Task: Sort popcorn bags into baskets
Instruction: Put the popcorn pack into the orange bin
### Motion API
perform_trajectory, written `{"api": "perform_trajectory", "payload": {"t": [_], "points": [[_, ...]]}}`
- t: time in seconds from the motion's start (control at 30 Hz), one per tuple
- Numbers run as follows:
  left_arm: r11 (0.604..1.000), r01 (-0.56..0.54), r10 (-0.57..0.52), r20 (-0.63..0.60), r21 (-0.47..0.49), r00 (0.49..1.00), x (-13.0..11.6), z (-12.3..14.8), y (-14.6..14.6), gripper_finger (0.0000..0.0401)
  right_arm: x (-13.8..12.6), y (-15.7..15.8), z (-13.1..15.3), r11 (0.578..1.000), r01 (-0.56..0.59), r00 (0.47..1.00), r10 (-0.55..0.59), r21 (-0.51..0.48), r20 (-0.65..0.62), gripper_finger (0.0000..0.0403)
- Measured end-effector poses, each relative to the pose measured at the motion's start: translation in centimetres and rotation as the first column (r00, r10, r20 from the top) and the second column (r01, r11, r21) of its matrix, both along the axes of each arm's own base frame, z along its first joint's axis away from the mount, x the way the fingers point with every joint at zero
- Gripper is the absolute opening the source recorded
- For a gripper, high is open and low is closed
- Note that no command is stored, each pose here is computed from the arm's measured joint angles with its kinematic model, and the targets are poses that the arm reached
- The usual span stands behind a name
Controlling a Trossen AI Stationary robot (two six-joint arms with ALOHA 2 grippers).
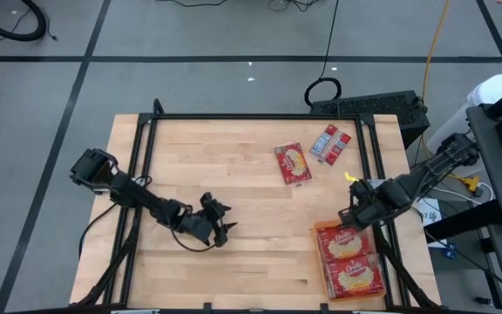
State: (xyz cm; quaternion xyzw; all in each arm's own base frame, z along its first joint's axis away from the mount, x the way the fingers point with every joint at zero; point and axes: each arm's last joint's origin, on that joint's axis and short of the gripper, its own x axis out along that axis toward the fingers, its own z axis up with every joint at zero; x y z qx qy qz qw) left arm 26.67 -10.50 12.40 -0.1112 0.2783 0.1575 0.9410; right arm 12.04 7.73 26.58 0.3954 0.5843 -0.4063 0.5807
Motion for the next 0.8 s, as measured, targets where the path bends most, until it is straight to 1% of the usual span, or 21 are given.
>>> {"api": "perform_trajectory", "payload": {"t": [0.03, 0.1, 0.17, 0.23, 0.33, 0.43, 0.5, 0.63, 0.7, 0.8], "points": [[1.000, -0.001, 0.001, -0.002, 0.002, 1.000, 0.1, 0.0, 0.2, 0.0282, 0.1, -0.2, 0.0, 1.000, -0.007, 1.000, 0.007, -0.022, 0.005, 0.0139], [1.000, -0.001, 0.001, -0.007, 0.000, 1.000, 0.2, 0.0, 0.5, 0.0282, 0.7, -0.6, 0.0, 0.994, -0.048, 0.996, 0.056, -0.100, 0.076, 0.0139], [1.000, -0.002, 0.002, -0.010, -0.006, 1.000, 0.3, 0.0, 0.7, 0.0282, 1.5, -1.0, 0.1, 0.973, -0.065, 0.979, 0.105, -0.222, 0.176, 0.0139], [1.000, -0.009, 0.009, -0.008, -0.015, 1.000, 0.3, 0.0, 0.8, 0.0282, 2.6, -1.3, 0.1, 0.946, -0.047, 0.953, 0.139, -0.321, 0.269, 0.0139], [0.999, -0.021, 0.021, 0.003, -0.044, 1.000, 0.3, 0.0, 0.5, 0.0282, 4.6, -1.7, 0.1, 0.916, -0.059, 0.917, 0.207, -0.397, 0.342, 0.0139], [0.997, -0.018, 0.020, 0.024, -0.074, 1.000, 0.2, 0.1, 0.1, 0.0282, 6.9, -2.4, -0.4, 0.897, -0.066, 0.900, 0.243, -0.437, 0.363, 0.0139], [0.996, -0.008, 0.012, 0.043, -0.089, 0.999, 0.1, 0.2, -0.4, 0.0282, 9.0, -2.9, -1.1, 0.889, -0.094, 0.886, 0.280, -0.449, 0.369, 0.0139], [0.995, 0.004, 0.004, 0.071, -0.102, 0.997, 0.1, 0.5, -0.9, 0.0282, 12.9, -4.7, -3.0, 0.886, -0.187, 0.860, 0.357, -0.425, 0.366, 0.0139], [0.995, 0.004, 0.003, 0.071, -0.097, 0.997, 0.0, 0.4, -1.1, 0.0282, 14.1, -6.2, -4.1, 0.888, -0.200, 0.868, 0.356, -0.413, 0.346, 0.0139], [0.996, 0.004, 0.002, 0.068, -0.093, 0.998, -0.1, 0.4, -1.1, 0.0282, 15.1, -8.7, -5.8, 0.905, -0.217, 0.897, 0.333, -0.366, 0.292, 0.0139]]}}
